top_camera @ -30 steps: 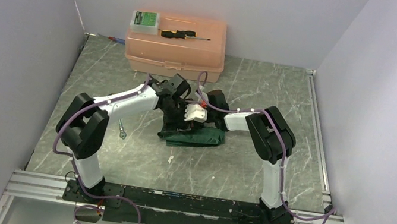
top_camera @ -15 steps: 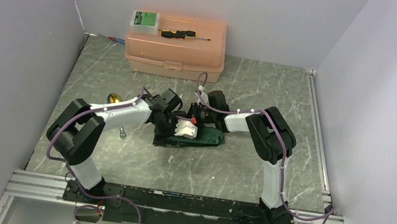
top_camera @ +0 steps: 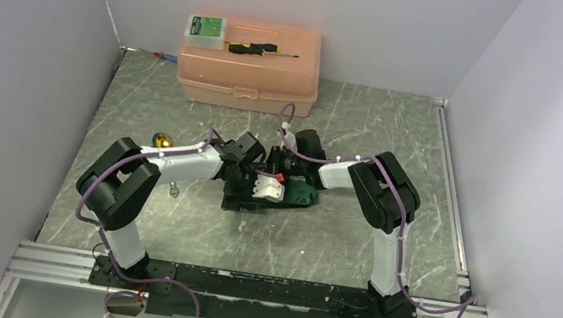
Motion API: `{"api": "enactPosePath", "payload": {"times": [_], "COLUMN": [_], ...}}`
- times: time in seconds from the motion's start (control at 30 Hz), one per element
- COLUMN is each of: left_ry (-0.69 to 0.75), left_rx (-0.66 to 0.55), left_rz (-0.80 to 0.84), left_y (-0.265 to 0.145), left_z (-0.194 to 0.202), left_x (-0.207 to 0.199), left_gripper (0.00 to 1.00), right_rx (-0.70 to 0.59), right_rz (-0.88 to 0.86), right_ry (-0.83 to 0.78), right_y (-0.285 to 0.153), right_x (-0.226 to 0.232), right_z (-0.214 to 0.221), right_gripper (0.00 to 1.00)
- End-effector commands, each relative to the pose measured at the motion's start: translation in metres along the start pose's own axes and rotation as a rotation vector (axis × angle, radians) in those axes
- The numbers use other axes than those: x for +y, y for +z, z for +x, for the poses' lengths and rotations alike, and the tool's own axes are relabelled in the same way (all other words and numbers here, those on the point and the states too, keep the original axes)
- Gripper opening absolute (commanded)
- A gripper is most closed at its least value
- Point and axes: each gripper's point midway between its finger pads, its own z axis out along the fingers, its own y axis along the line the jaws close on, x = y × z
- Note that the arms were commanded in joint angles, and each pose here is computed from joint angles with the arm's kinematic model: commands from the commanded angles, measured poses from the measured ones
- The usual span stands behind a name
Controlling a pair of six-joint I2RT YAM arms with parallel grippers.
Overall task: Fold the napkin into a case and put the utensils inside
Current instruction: Smooth out the smaller rectangle-folded napkin at the center of the board, then pick up the smaller rectangle-folded napkin from the center of the board.
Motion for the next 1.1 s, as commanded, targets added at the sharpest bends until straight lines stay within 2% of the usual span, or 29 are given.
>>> {"api": "enactPosePath", "payload": {"times": [0.0,0.27,0.4,0.53,0.67,0.77,0.9,0.97,1.07], "left_ry": [0.000,0.022,0.032,0.002,-0.016,-0.030,-0.108,-0.167,-0.283], "left_rx": [0.070,0.193,0.194,0.216,0.194,0.104,-0.070,-0.120,-0.177], "left_rz": [-0.019,-0.025,-0.026,-0.024,-0.012,0.075,0.357,0.482,0.618], "left_y": [0.016,0.042,0.041,0.035,0.024,-0.002,-0.054,-0.082,-0.104], "left_z": [0.017,0.044,0.043,0.042,0.029,-0.004,-0.059,-0.079,-0.093], "left_x": [0.003,0.011,0.017,0.020,0.023,0.017,-0.022,-0.038,-0.049], "left_gripper": [0.90,0.64,0.41,0.05,0.03,0.03,0.03,0.03,0.03], "right_rx": [0.080,0.095,0.099,0.085,0.059,0.019,0.015,0.023,0.031], "right_rz": [0.174,0.171,0.164,0.150,0.138,0.136,0.114,0.092,0.047], "right_ry": [0.080,0.098,0.097,0.084,0.055,0.017,-0.105,-0.145,-0.174], "right_y": [-0.006,-0.005,-0.006,-0.009,-0.018,-0.035,-0.049,-0.050,-0.054], "right_x": [-0.049,-0.051,-0.048,-0.040,-0.031,-0.026,-0.010,-0.001,0.010], "right_z": [0.042,0.048,0.048,0.039,0.021,0.000,-0.027,-0.035,-0.037], "right_gripper": [0.00,0.00,0.00,0.00,0.00,0.00,0.00,0.00,0.00]}}
